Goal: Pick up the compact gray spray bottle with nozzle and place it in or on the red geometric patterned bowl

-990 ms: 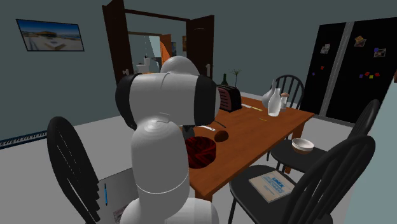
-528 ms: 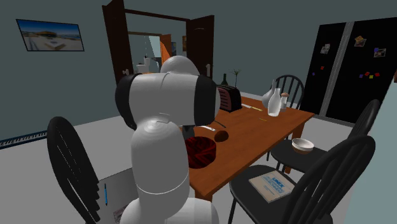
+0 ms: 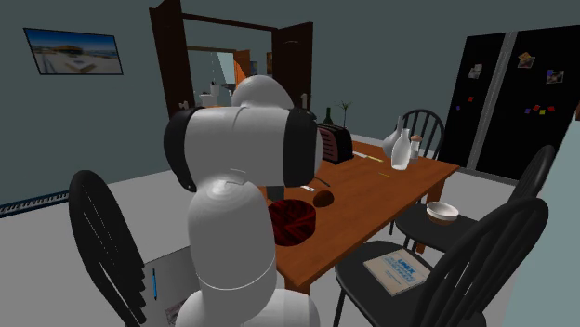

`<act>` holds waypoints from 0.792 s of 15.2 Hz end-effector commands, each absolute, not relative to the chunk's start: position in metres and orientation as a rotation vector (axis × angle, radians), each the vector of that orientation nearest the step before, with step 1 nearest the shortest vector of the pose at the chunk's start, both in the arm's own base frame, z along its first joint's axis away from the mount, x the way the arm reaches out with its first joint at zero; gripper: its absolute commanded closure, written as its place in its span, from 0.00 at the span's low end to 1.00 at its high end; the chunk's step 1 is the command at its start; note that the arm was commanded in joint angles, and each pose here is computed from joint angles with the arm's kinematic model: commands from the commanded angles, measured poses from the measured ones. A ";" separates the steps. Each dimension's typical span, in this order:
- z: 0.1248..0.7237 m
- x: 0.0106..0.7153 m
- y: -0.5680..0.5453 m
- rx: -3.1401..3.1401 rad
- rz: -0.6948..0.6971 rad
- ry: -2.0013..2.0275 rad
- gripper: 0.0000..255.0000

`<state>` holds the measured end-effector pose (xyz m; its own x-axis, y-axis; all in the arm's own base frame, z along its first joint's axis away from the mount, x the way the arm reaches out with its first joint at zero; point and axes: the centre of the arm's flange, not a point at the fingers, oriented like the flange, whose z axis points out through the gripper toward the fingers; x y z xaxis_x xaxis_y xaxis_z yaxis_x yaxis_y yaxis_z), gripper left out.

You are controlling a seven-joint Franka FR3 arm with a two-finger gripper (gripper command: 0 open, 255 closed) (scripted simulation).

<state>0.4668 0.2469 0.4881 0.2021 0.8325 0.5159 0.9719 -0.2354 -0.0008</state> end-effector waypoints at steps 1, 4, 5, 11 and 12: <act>0.499 0.467 0.247 -2.157 -0.598 -1.696 1.00; 0.515 0.467 0.247 -2.157 -0.598 -1.696 1.00; 0.520 0.467 0.247 -2.157 -0.598 -1.696 1.00; 0.552 0.467 0.247 -2.157 -0.598 -1.696 1.00; 0.557 0.467 0.247 -2.157 -0.598 -1.696 1.00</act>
